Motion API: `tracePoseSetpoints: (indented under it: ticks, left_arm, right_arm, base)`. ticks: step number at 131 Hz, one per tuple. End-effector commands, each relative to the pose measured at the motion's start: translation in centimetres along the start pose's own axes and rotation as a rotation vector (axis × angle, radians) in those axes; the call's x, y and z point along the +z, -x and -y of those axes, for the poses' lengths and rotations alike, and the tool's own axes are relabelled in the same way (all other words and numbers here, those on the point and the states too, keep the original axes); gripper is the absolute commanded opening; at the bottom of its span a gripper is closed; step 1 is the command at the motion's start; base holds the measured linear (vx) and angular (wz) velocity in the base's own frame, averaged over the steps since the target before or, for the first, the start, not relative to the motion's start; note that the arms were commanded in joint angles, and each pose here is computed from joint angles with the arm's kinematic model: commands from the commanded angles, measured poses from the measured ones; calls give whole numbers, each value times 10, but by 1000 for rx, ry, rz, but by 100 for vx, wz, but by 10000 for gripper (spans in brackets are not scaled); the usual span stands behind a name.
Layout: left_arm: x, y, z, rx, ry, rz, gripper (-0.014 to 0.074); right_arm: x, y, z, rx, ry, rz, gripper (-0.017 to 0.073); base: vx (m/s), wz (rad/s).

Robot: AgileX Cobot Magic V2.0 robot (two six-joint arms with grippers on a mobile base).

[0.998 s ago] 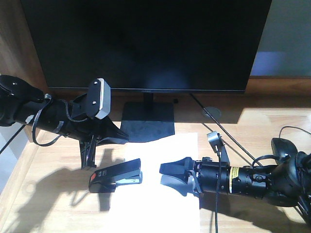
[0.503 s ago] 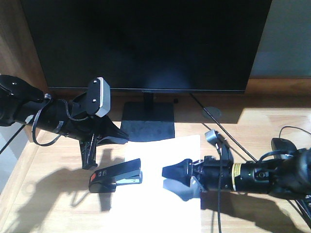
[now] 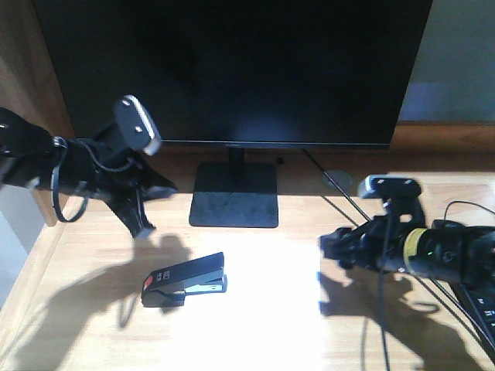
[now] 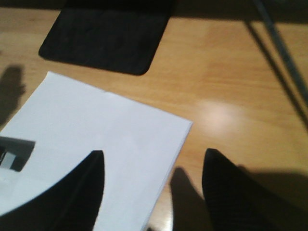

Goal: Grab stapler and paper to desk for stapling

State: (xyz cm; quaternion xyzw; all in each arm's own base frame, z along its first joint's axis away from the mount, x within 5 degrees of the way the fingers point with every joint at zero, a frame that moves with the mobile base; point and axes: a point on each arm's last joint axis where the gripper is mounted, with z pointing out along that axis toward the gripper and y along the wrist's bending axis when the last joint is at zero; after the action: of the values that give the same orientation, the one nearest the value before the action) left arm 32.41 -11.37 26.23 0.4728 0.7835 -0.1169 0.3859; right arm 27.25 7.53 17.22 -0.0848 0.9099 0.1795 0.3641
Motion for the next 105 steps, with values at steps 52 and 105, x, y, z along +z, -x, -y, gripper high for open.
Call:
tracePoseSetpoints:
  ticks: [52,105]
  left_arm:
    - [-89,18,-26,-297,589,-12,-6]
    - [-147,26,10,-197,708,336,-6]
  right_arm:
    - [-89,44,-10,-162,-191,313,-8]
    - [-159,52,-28,-181,-190,565,-7]
  base:
    - [0,0]
    - [0,0]
